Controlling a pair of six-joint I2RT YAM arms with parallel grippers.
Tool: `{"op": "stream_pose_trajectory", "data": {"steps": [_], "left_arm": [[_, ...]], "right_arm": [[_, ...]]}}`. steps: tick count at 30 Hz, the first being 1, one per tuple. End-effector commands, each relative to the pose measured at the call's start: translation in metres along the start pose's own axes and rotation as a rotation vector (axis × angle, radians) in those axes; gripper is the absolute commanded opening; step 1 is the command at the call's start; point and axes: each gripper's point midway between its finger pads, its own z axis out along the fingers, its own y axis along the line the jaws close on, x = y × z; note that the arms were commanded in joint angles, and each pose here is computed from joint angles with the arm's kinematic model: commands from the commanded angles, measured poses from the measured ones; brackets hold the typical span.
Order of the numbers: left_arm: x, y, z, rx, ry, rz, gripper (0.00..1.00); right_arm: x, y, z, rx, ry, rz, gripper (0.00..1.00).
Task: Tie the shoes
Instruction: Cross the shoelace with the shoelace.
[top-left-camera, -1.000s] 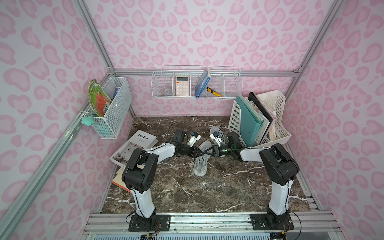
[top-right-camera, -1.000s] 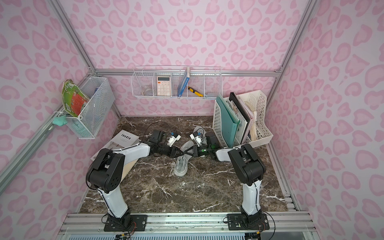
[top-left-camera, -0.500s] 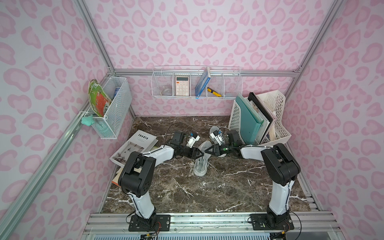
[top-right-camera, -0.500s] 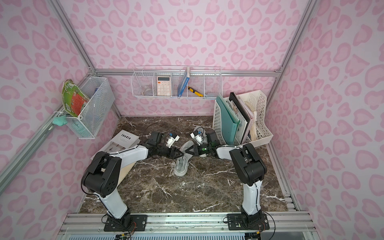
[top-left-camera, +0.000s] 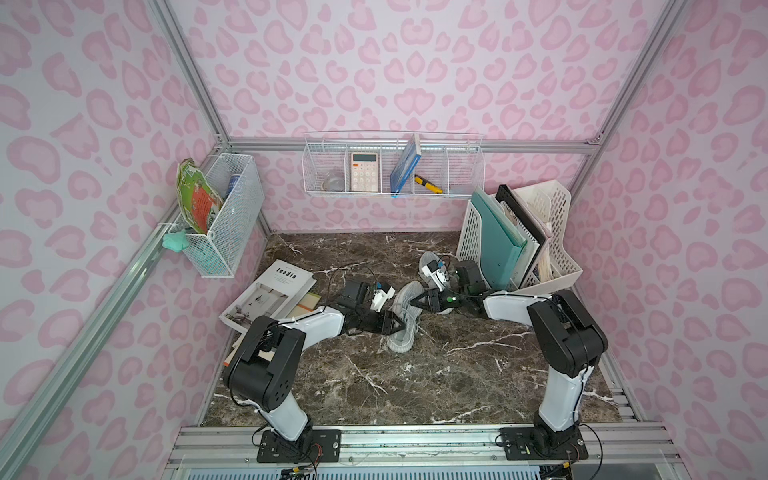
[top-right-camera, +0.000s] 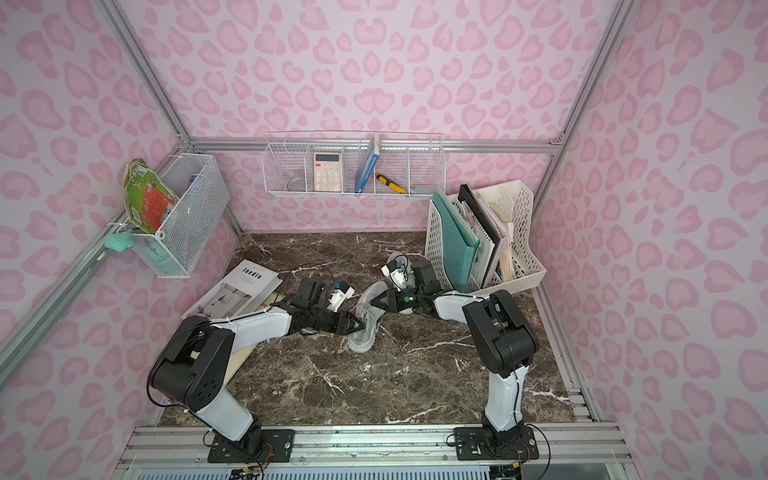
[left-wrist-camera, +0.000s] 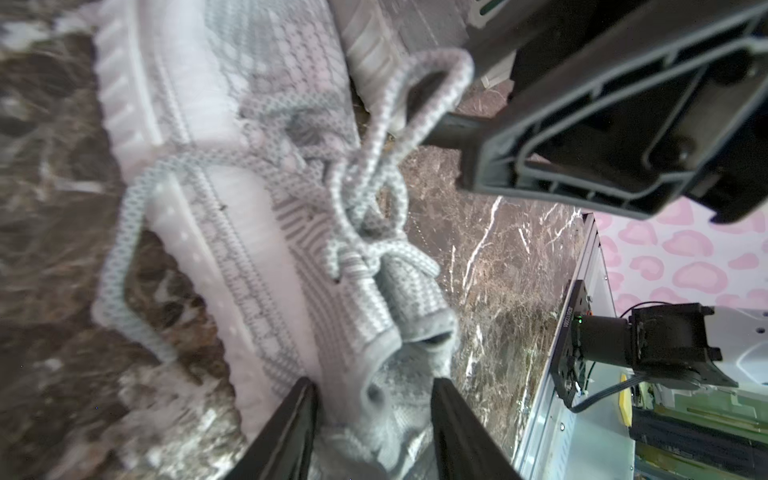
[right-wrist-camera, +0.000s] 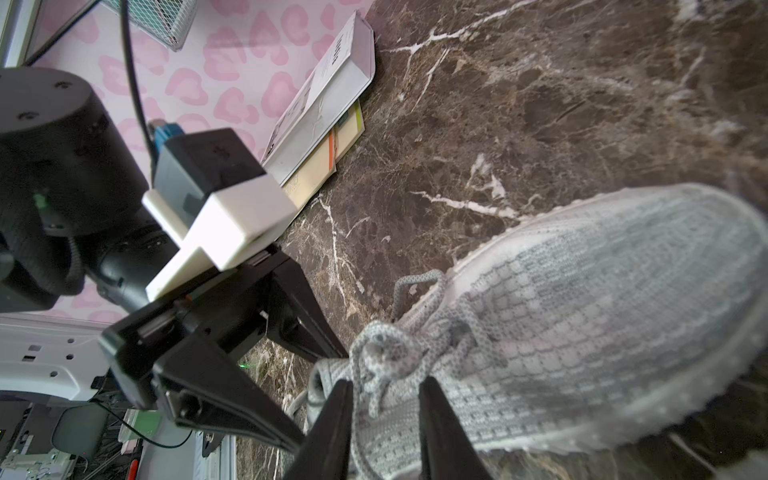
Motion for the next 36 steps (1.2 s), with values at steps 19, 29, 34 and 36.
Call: {"op": "stream_pose_trajectory", "data": {"steps": [19, 29, 34, 36], "left_arm": [[-0.035, 0.003, -0.011, -0.114, 0.019, 0.158, 0.51], [-0.037, 0.005, -0.014, -0.096, 0.025, 0.167, 0.5], [-0.038, 0.0, -0.012, -0.059, 0.015, 0.18, 0.51], [-0.041, 0.0, -0.011, -0.052, 0.014, 0.187, 0.51]], "right_arm": [[0.009, 0.004, -0.013, 0.059, 0.029, -0.098, 0.31], [0.017, 0.01, -0.007, 0.023, 0.055, -0.122, 0.31], [0.001, 0.006, -0.025, 0.082, -0.027, -0.121, 0.38], [-0.001, 0.005, -0.031, 0.099, -0.042, -0.123, 0.44]]}}
